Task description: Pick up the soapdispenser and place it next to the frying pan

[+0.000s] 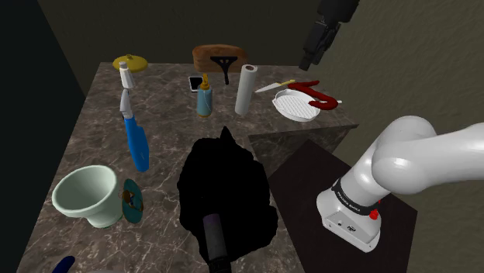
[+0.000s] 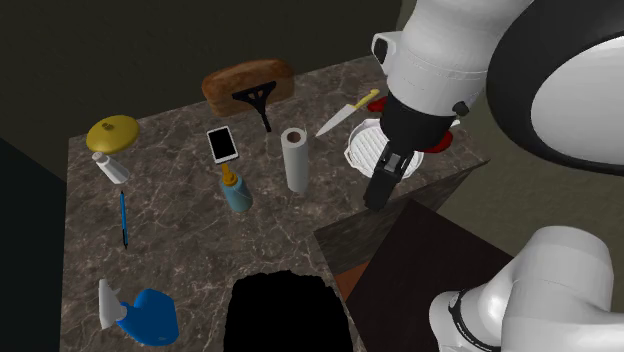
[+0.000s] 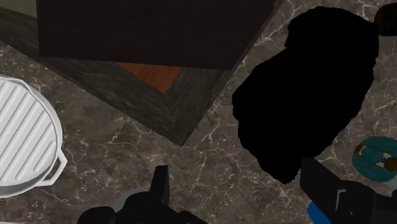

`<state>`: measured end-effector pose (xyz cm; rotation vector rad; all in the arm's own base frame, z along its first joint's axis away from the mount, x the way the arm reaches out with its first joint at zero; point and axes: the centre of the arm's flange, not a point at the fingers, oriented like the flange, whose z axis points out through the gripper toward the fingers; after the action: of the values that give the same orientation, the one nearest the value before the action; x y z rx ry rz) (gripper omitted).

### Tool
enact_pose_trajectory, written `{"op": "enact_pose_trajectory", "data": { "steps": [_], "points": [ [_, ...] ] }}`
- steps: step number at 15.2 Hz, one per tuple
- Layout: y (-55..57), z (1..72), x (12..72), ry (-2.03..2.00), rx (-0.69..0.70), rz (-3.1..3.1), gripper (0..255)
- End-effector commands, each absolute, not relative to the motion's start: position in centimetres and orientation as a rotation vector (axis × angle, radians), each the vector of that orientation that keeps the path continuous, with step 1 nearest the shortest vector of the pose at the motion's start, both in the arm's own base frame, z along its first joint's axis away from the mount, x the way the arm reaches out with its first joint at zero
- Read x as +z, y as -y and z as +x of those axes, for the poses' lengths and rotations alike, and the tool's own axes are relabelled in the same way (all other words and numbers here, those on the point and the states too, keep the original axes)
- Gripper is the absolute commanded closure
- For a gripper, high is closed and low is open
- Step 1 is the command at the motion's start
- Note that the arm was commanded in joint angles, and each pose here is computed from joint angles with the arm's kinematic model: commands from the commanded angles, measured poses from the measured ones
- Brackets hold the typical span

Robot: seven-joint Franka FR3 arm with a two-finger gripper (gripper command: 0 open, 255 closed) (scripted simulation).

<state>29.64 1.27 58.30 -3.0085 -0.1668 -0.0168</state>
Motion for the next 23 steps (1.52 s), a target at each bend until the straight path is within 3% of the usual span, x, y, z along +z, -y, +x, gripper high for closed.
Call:
{"op": "enact_pose_trajectory", "data": {
  "steps": [1,23],
  "points": [
    [-1.3,29.6,58.3,0.167,-0.017,-3.008,0],
    [-9.3,57.0,45.1,0.714,0.227,-3.102,0]
  ]
}}
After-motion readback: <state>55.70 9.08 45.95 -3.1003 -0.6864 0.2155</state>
